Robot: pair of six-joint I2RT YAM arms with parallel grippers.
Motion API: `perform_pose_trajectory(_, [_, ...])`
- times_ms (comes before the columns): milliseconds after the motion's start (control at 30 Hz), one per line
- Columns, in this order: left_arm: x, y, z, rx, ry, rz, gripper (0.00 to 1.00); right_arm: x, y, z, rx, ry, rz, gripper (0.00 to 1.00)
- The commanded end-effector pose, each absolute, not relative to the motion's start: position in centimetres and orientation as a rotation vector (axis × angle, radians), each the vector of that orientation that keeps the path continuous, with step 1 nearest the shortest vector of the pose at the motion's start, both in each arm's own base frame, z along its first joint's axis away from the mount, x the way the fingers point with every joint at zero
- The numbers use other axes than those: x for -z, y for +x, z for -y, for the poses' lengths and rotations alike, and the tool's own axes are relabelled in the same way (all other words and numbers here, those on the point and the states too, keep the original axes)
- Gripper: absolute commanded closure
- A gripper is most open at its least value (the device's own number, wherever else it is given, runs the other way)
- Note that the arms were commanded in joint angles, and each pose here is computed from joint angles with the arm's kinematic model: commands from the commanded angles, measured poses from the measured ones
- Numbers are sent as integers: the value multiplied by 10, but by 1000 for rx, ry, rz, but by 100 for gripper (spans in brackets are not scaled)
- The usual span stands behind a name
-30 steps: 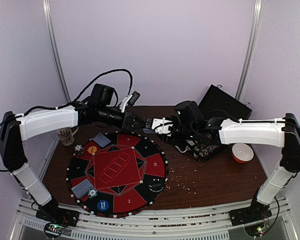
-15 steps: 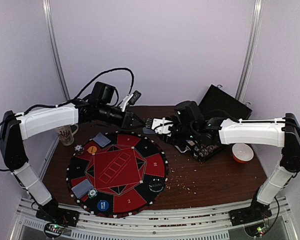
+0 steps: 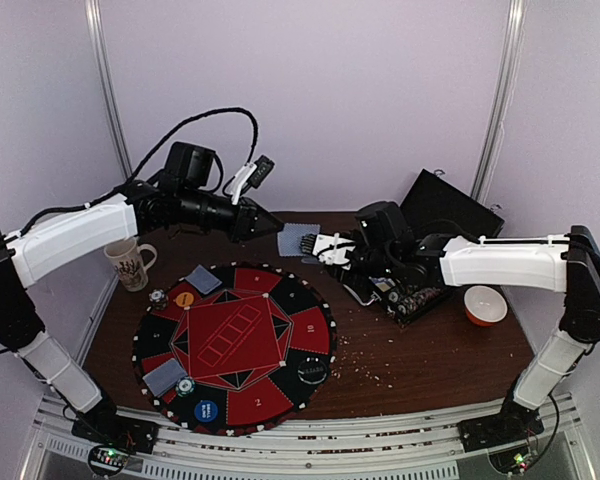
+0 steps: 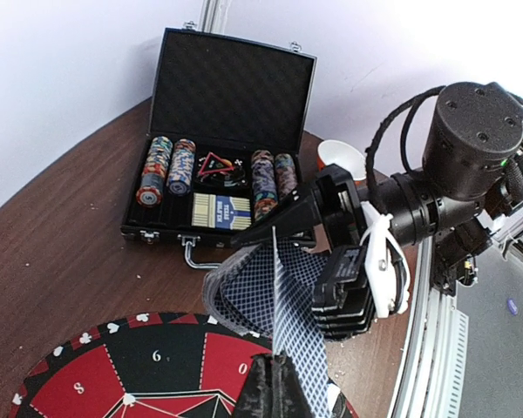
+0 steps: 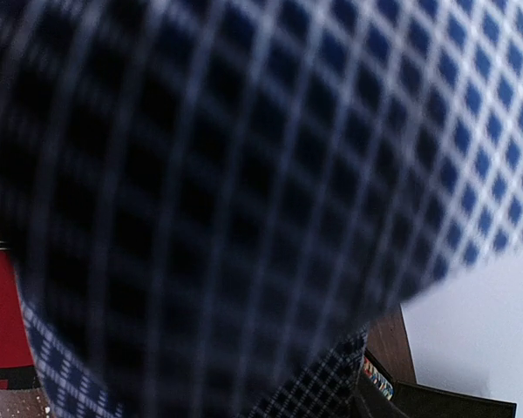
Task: Distribute texas hold em gaming equipment
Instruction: Pick up the poker card from the face-down deck piles, then flop the poker card into the community card area.
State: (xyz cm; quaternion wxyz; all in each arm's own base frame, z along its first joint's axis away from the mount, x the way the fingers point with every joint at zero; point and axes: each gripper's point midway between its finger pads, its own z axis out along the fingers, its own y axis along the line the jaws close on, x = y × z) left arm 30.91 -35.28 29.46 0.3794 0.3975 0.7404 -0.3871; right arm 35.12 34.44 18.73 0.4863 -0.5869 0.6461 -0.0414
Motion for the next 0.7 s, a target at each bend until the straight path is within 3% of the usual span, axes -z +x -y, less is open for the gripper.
perform_pose_trajectory(0, [-314,312,330,871,996,-1902,100,-190,357,-332,131,-1385,-1603,56])
perform_pose_trajectory(267, [-294,315,250,514,759,-2303,100,-189,360,-320,157,-1376,-1625,56])
perform_pose_trajectory(533, [-193,277,171,51,561,-2835,100,-196,360,-321,149,-1372,-1605,56])
perform_pose_trajectory(667, [-161,267,145,-239,529,-2923,100,-197,359,-323,139,-1371,-1599,56])
